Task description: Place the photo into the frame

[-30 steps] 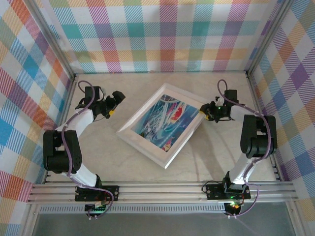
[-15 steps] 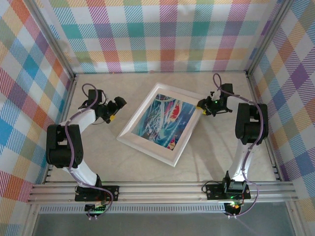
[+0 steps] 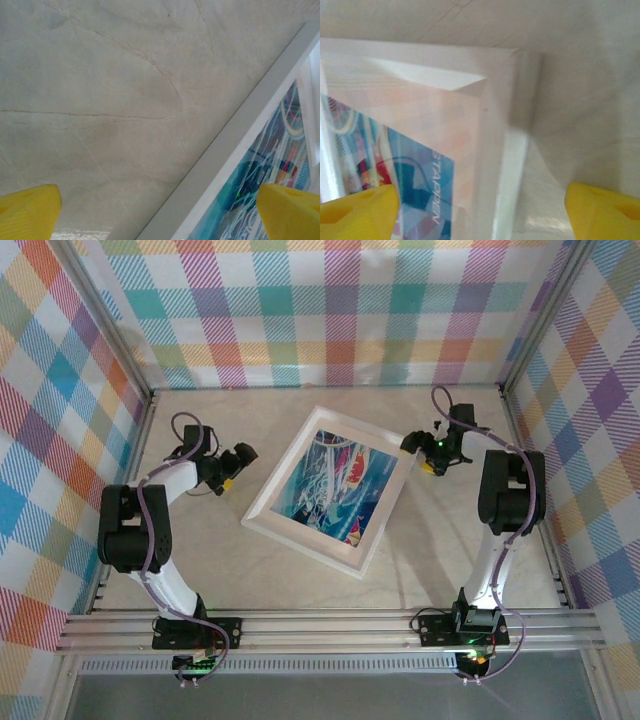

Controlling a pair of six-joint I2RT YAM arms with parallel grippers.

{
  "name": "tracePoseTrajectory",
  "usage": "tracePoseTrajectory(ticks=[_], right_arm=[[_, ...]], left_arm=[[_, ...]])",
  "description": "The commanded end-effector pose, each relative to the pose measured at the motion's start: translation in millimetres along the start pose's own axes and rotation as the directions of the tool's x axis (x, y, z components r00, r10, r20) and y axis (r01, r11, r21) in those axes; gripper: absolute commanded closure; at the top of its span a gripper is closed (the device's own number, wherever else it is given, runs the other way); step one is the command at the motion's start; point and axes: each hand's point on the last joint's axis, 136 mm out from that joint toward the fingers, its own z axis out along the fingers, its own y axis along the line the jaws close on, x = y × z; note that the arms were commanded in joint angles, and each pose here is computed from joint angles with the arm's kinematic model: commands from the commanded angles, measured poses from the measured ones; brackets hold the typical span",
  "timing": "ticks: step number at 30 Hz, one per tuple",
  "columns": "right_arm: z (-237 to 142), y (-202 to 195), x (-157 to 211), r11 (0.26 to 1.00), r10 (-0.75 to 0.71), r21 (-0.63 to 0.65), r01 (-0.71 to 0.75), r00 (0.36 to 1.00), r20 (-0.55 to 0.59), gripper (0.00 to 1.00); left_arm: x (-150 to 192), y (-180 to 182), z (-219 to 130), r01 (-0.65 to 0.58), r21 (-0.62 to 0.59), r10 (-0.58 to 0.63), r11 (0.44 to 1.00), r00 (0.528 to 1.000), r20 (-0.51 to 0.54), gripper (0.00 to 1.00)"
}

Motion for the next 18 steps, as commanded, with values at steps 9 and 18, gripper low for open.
tracePoseTrajectory(ticks=[9,18], right_arm=[[-6.7,-0.7,37.6,0.974,-0.123,0.188,0.122,0.992,-0.007,0.13],[34.7,39.4,38.7,0.963,-0.217,0.153,0.224,0.974,-0.058,0.13]], left_arm=[[38.9,-5.5,19.3,-0.095,-0.012,0.093,0.995,0.99,-0.105,0.0],[79.9,-14.2,15.2,-0.12,0.011,0.12,0.993,0.976,-0.179,0.0]])
